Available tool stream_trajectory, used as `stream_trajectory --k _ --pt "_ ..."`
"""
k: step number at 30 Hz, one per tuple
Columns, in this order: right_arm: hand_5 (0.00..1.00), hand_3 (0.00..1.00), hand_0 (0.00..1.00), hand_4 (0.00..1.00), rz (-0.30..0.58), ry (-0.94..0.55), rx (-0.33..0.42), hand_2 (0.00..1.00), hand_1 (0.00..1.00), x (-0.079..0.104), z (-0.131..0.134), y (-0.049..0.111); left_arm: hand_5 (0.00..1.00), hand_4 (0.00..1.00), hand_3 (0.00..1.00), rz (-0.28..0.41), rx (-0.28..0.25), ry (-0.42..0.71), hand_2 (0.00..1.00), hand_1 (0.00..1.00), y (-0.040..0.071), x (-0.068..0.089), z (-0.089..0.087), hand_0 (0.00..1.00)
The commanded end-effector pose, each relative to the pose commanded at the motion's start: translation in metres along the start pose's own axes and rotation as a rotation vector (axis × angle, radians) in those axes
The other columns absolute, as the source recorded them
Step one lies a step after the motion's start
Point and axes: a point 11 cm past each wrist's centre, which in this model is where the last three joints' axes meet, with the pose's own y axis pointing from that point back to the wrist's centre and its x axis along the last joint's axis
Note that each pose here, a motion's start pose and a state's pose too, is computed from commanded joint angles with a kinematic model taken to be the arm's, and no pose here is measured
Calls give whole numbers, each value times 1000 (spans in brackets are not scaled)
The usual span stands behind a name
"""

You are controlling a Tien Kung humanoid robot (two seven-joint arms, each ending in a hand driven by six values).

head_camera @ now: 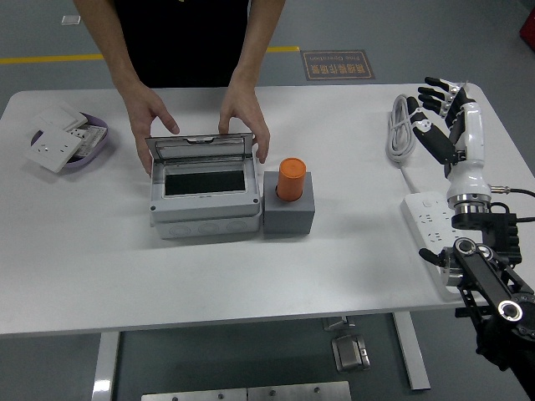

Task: Pick up the cylinder from the cube,place it in the box,flap close box

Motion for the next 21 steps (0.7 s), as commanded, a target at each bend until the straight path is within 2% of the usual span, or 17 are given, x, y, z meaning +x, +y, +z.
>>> stream_trajectory --k 1,2,7,8,12,21 --pt "246 651 642 783 -11 -1 1 612 642 -6 0 -1 232 602 576 0 -1 0 550 591 0 0 0 576" --pt "171 669 660 818 -20 -1 3 620 652 -10 -1 -2 231 602 576 0 -1 0 550 591 0 0 1 576" --pt "171 669 660 818 -60 0 9 620 652 -28 -3 -6 231 602 576 1 1 0 550 591 0 1 0 576" --pt "147 698 699 839 -69 0 8 640 663 -31 -3 -6 231 602 576 1 2 0 550 591 0 1 0 576" --pt "147 698 699 839 -113 -9 -3 640 663 -47 -1 -5 231 602 576 -1 3 -1 550 591 0 0 -1 576" --pt "190 690 708 830 -234 -59 -51 620 667 -101 11 6 231 602 576 -3 0 -9 550 591 0 -1 2 576"
